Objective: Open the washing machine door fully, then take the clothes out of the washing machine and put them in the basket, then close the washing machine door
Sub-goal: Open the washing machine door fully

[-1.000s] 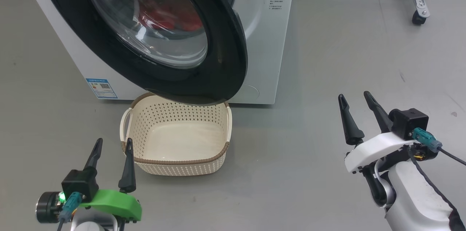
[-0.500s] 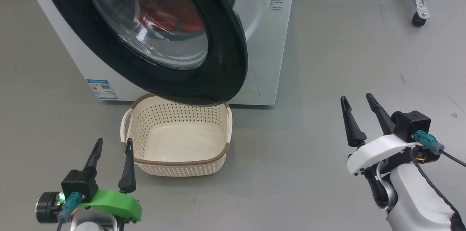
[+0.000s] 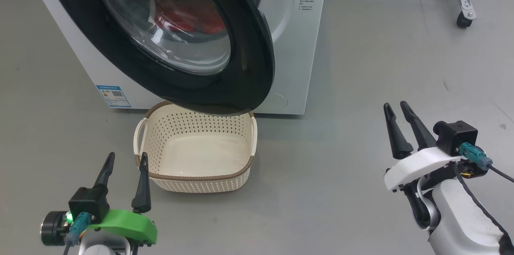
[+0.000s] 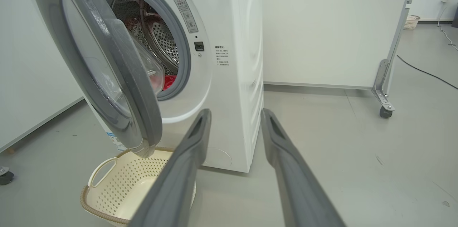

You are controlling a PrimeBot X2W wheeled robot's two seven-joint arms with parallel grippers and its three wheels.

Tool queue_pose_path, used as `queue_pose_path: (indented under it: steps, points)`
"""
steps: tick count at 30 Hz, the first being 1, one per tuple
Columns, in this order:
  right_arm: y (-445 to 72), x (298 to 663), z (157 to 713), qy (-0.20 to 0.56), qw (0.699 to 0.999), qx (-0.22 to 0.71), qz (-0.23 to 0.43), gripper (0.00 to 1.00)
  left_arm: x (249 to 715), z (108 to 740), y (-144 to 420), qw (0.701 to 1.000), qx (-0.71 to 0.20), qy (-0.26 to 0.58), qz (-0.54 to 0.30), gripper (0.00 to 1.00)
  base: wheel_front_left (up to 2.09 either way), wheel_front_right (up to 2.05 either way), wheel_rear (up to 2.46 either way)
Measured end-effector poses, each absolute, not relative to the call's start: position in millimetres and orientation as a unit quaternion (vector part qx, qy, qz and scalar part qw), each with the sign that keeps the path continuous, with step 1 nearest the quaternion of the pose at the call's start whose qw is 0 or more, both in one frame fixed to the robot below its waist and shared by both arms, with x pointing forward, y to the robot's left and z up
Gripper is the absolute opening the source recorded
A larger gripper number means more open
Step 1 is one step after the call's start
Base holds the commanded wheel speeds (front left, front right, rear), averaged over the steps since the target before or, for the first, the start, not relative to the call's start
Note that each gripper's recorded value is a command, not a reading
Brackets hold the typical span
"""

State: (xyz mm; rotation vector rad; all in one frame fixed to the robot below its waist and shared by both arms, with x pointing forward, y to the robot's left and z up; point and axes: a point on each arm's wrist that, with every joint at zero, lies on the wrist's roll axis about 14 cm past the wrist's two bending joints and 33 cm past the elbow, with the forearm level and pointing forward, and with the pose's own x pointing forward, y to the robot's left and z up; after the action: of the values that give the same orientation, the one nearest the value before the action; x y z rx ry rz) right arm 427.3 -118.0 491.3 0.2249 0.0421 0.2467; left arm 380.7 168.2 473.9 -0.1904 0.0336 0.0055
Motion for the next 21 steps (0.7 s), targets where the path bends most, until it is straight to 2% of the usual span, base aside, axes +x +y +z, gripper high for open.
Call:
queue_pose_path:
  steps: [4, 11, 21]
  points:
    - [-116, 430, 488, 0.025, 0.985, 0.114, 0.128, 0.00, 382, 470, 169, 0.995, -0.095, 0.022, 0.005, 1.00, 0.00, 0.00, 0.00]
    - [-117, 442, 485, 0.033, 0.977, 0.173, 0.117, 0.00, 383, 461, 167, 0.995, -0.092, 0.035, 0.000, 1.00, 0.00, 0.00, 0.00]
    - [-113, 500, 513, 0.037, 0.956, 0.265, 0.124, 0.00, 391, 448, 166, 0.995, -0.089, 0.052, -0.004, 1.00, 0.00, 0.00, 0.00]
